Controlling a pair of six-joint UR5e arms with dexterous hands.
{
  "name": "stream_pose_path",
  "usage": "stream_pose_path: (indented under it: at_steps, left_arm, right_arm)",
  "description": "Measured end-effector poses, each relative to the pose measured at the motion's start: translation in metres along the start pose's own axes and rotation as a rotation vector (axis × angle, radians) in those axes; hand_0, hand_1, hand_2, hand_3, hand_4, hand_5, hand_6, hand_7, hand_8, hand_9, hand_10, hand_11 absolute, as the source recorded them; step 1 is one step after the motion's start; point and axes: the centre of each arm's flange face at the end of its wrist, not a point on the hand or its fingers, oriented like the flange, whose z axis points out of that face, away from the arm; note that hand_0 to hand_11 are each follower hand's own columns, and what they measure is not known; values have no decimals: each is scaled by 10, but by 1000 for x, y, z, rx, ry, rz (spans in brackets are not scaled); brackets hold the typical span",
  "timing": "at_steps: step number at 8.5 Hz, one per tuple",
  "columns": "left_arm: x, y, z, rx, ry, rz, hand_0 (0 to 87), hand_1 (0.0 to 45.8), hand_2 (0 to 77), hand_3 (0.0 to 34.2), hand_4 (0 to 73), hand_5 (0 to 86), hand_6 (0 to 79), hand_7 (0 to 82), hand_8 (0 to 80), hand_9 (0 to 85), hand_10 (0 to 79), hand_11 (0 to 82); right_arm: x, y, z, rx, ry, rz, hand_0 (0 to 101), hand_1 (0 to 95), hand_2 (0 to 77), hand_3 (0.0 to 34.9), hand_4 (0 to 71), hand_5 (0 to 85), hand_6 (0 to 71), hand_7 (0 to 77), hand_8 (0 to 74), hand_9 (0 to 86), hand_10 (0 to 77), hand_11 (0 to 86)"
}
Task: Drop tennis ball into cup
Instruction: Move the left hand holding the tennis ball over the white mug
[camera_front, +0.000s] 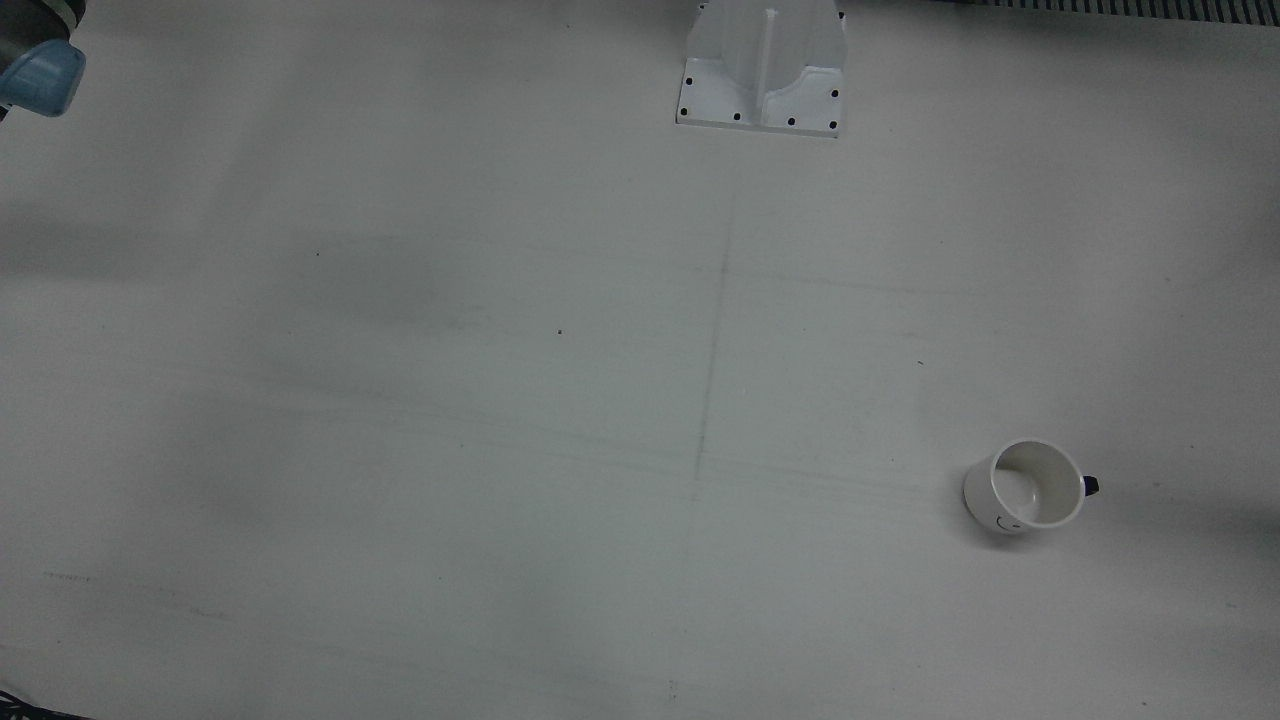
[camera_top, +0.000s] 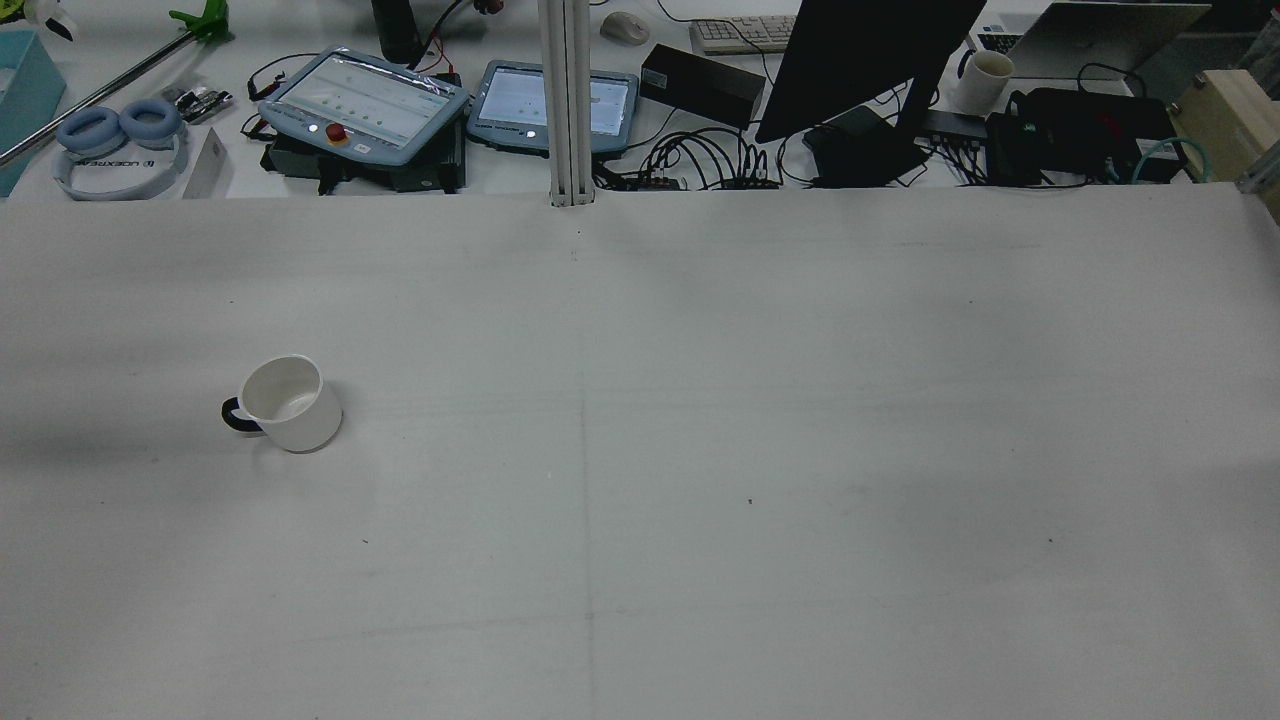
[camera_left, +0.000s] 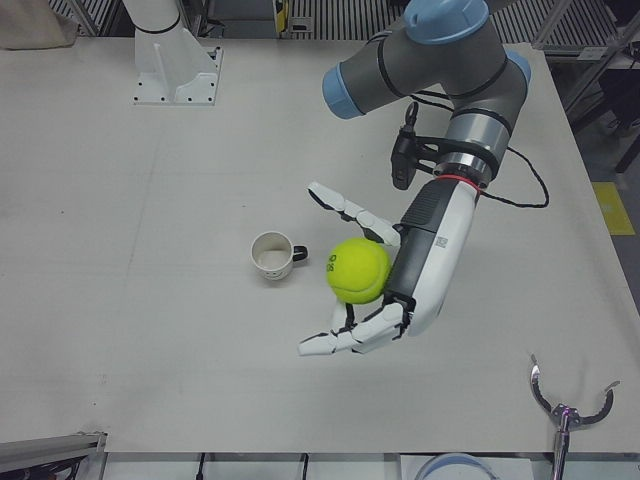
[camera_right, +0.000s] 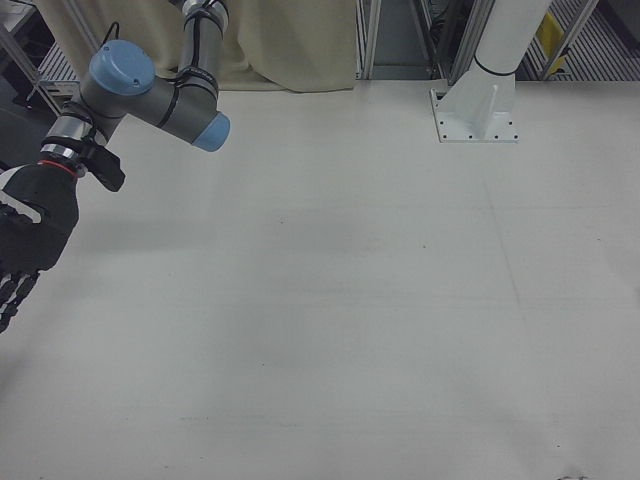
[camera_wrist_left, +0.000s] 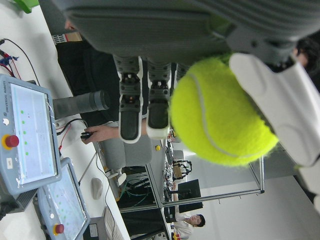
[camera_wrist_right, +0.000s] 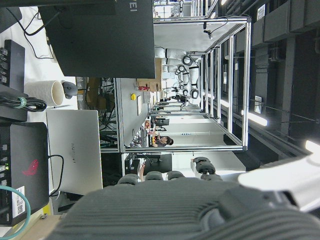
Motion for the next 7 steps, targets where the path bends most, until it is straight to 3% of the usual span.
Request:
stream_pose_path:
  at_steps: [1, 2, 4, 5, 7]
  left_arm:
    - [-8, 11, 1, -24, -12, 2, 396, 0, 60, 0, 404, 120, 425, 671, 442, 627, 300, 431]
    - [-36, 18, 5, -39, -53, -6, 387, 0, 87, 0, 398, 120, 431, 676, 442, 627, 300, 431]
    - [-107, 23, 10, -61, -159, -26, 335, 0, 71, 0, 382, 93, 458, 665, 420, 633, 300, 431]
    - [-130, 23, 11, -71, -192, -32, 299, 0, 131, 0, 382, 125, 458, 665, 447, 633, 300, 425]
    - [-169, 12, 2, -77, -247, -27, 261, 0, 109, 0, 371, 98, 458, 665, 425, 622, 278, 404]
  right_arm:
    - [0, 0, 0, 0, 0, 0, 0, 5, 5, 0, 0, 0, 0, 0, 0, 0, 0, 5]
    - [0, 0, 0, 1, 1, 0, 0, 5, 5, 0, 0, 0, 0, 0, 0, 0, 0, 5]
    - [1, -1, 0, 3, 1, 1, 0, 5, 5, 0, 0, 0, 0, 0, 0, 0, 0, 5]
    - [1, -1, 0, 3, 1, 1, 0, 5, 5, 0, 0, 0, 0, 0, 0, 0, 0, 5]
    - [1, -2, 0, 3, 1, 1, 0, 5, 5, 0, 0, 0, 0, 0, 0, 0, 0, 5]
